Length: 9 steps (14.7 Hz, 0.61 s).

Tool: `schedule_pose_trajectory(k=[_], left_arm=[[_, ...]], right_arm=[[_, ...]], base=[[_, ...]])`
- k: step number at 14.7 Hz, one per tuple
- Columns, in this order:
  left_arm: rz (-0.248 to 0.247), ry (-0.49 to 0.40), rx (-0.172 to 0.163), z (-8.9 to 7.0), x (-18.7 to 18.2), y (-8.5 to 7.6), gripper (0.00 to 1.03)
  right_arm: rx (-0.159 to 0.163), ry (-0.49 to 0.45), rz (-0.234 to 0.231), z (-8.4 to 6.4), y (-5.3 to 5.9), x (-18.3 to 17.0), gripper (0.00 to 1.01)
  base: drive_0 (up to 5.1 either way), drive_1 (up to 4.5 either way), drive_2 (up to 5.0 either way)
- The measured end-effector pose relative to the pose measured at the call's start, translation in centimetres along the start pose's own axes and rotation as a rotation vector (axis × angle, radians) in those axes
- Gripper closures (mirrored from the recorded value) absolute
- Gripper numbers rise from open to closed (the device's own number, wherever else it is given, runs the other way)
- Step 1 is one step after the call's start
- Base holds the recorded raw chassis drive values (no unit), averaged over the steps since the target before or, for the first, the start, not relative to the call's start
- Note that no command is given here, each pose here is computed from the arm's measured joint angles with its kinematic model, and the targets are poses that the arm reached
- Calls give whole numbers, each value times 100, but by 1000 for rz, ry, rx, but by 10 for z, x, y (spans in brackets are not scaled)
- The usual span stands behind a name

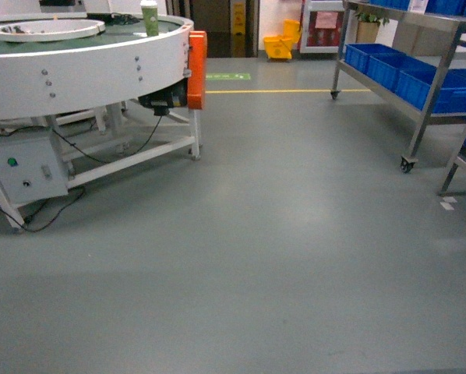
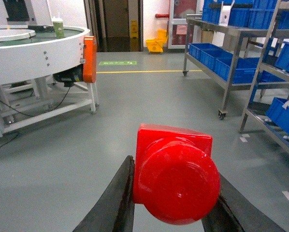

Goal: Pick red block from blue box to shelf

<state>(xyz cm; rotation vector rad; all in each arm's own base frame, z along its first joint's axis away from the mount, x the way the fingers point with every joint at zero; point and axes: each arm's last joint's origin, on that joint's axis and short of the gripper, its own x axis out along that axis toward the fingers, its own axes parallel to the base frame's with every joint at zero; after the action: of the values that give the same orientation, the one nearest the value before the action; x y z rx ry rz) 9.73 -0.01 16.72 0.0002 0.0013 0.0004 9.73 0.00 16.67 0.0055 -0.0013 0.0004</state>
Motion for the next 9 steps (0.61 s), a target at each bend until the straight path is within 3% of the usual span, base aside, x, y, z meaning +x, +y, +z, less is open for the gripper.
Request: schedule_pose_trajectory(k=[9], left_arm=[[0, -5, 0, 0, 0, 0, 5]], right_arm=[[0, -2, 0, 0, 0, 0, 72]], base=[[-1, 407, -409]])
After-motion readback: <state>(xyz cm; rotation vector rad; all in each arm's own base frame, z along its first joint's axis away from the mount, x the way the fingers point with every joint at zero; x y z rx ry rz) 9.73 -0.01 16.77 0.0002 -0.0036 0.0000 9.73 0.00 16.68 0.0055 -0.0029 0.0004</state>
